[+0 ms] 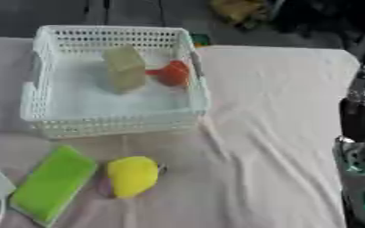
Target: Pick up objects on the table and place them in the box.
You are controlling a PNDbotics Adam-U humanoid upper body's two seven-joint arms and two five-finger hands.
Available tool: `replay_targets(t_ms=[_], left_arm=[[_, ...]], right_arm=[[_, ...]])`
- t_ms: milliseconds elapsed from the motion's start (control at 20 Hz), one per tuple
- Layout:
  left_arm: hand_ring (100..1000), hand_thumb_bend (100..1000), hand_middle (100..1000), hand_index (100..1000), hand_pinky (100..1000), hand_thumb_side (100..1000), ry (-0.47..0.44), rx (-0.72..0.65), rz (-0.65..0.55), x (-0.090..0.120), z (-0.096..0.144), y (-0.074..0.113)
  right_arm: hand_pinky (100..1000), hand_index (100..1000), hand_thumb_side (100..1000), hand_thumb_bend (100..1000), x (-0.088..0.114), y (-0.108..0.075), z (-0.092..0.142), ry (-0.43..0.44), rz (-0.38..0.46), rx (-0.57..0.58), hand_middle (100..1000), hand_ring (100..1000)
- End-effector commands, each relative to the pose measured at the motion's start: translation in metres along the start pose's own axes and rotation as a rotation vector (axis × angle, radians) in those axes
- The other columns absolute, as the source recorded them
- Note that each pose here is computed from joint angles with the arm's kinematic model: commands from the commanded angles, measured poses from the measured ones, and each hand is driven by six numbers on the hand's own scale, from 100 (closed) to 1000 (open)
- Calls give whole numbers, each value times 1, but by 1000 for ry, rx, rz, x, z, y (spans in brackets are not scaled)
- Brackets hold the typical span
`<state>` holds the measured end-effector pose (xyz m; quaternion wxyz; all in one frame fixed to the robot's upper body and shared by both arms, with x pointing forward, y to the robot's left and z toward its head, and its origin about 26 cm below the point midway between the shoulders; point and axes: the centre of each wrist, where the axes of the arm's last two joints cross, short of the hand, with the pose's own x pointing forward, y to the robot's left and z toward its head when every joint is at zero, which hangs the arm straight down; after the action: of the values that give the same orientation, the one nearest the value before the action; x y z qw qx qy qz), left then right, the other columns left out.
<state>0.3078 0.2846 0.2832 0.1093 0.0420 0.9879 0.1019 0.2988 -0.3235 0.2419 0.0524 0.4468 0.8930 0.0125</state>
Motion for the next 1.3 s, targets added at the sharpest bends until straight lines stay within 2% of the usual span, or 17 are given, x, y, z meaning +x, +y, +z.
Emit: replay_targets(t_ms=[50, 900, 1300], left_arm=[[933, 146, 877, 939, 966, 931, -22, -16, -8, 2, -7, 2], [939, 143, 884, 942, 970, 933, -15, -11, -12, 3, -4, 2], [956, 134, 897, 949, 979, 944, 90, 10, -45, 10, 17, 6]], right_arm=[[735, 803, 1000, 100, 1, -3, -8, -133, -112, -170, 698, 758], [738, 805, 1000, 100, 0, -4, -11, -147, -112, -170, 701, 761], [760, 834, 1000, 100, -7, -13, -25, -233, -104, -95, 729, 780]])
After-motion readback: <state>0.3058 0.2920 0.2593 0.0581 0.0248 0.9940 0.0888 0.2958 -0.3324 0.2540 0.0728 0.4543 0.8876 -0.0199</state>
